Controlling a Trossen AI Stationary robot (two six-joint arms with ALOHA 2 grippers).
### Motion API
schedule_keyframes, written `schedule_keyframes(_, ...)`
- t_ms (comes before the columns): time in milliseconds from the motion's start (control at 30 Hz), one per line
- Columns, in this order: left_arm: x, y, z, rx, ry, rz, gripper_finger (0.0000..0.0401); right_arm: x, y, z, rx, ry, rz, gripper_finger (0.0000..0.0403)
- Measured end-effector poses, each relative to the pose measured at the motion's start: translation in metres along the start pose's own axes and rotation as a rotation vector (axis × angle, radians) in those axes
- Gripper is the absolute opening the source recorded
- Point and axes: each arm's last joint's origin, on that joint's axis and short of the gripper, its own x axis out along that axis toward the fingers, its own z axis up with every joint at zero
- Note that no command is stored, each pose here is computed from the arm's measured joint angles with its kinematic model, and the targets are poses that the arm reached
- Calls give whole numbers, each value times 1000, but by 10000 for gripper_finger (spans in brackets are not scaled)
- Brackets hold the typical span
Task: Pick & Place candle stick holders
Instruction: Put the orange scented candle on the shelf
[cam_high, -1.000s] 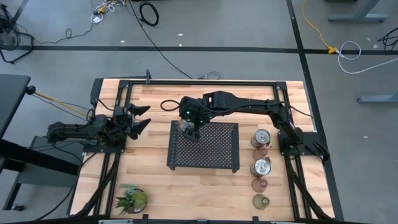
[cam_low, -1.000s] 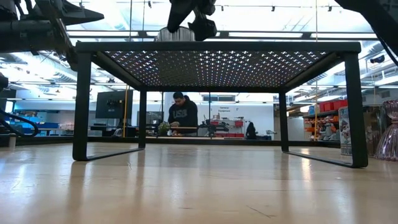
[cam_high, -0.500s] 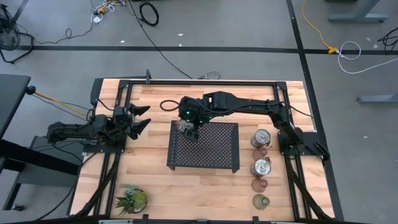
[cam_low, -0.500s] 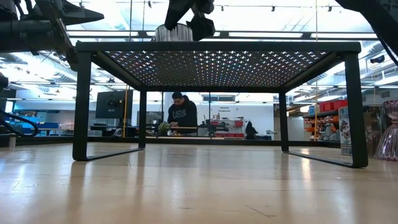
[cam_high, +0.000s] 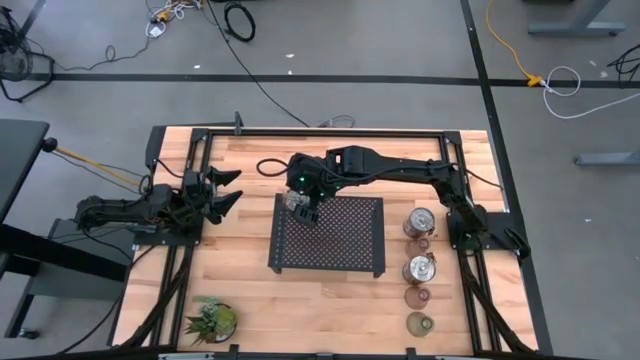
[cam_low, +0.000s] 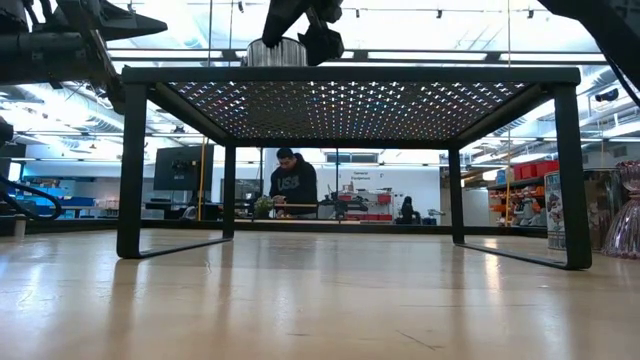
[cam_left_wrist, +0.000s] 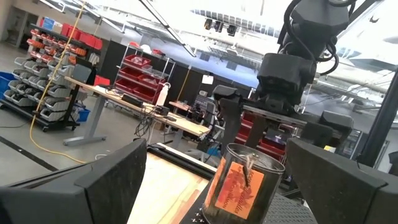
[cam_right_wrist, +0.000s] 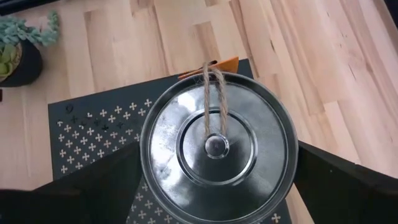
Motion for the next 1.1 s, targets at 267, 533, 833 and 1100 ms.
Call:
schedule_keyframes(267,0,0,0,0,0,0,385,0,0,0,-20,1,4,380)
schedule_keyframes(533,0,0,0,0,0,0,385,0,0,1,-9,-10,-17,380)
schedule_keyframes(833,0,0,0,0,0,0,385,0,0,1,10,-6,6,380)
schedule_keyframes(1100,0,0,0,0,0,0,385,0,0,1,40,-5,6,380)
